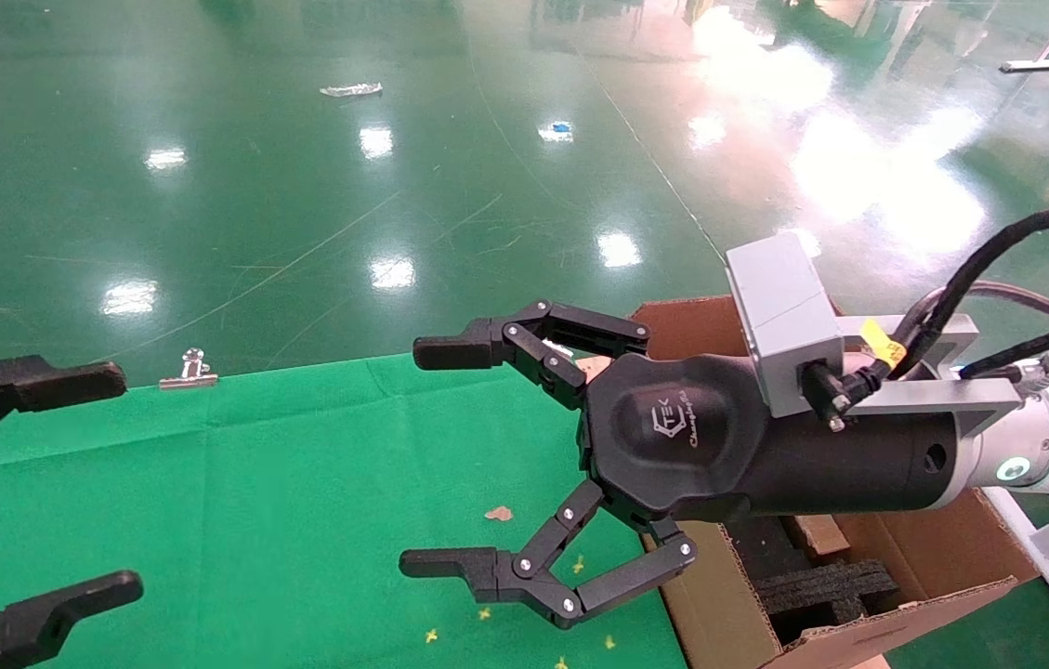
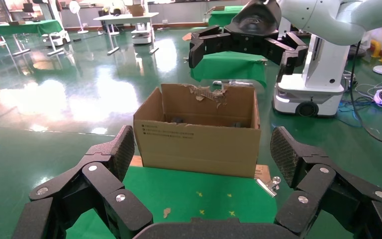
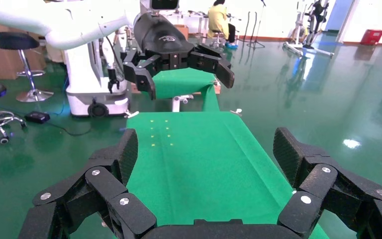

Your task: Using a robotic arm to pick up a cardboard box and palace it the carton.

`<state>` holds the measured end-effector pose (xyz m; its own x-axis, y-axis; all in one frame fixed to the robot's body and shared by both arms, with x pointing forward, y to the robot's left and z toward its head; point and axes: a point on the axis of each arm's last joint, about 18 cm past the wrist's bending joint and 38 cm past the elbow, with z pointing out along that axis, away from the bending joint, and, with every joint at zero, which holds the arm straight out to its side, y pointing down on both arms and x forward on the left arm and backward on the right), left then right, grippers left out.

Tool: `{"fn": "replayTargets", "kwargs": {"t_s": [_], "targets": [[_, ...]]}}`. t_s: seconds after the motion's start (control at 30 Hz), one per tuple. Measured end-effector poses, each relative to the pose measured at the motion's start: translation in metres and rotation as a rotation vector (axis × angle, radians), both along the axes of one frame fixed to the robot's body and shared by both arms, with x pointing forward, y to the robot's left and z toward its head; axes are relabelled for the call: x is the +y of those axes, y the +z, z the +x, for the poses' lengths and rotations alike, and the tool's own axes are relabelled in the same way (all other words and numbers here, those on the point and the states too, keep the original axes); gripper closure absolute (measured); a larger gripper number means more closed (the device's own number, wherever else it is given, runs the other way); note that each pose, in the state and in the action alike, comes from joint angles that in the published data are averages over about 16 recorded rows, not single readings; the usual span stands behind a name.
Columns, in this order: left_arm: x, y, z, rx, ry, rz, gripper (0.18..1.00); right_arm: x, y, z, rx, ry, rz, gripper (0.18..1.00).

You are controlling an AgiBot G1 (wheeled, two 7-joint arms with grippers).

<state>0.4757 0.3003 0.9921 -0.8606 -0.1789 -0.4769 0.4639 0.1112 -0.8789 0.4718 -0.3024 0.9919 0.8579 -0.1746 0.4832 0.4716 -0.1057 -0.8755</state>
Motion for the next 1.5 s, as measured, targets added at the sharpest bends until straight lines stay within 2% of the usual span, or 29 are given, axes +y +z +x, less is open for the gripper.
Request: {"fn": "replayTargets", "kwargs": {"t_s": [1.5], "targets": [[0.0000, 0.0000, 0.0000, 0.000, 0.000, 0.000, 0.184, 0.0003, 0.0002, 0.0035, 0.008, -0.006, -0.004, 0.178]]}}
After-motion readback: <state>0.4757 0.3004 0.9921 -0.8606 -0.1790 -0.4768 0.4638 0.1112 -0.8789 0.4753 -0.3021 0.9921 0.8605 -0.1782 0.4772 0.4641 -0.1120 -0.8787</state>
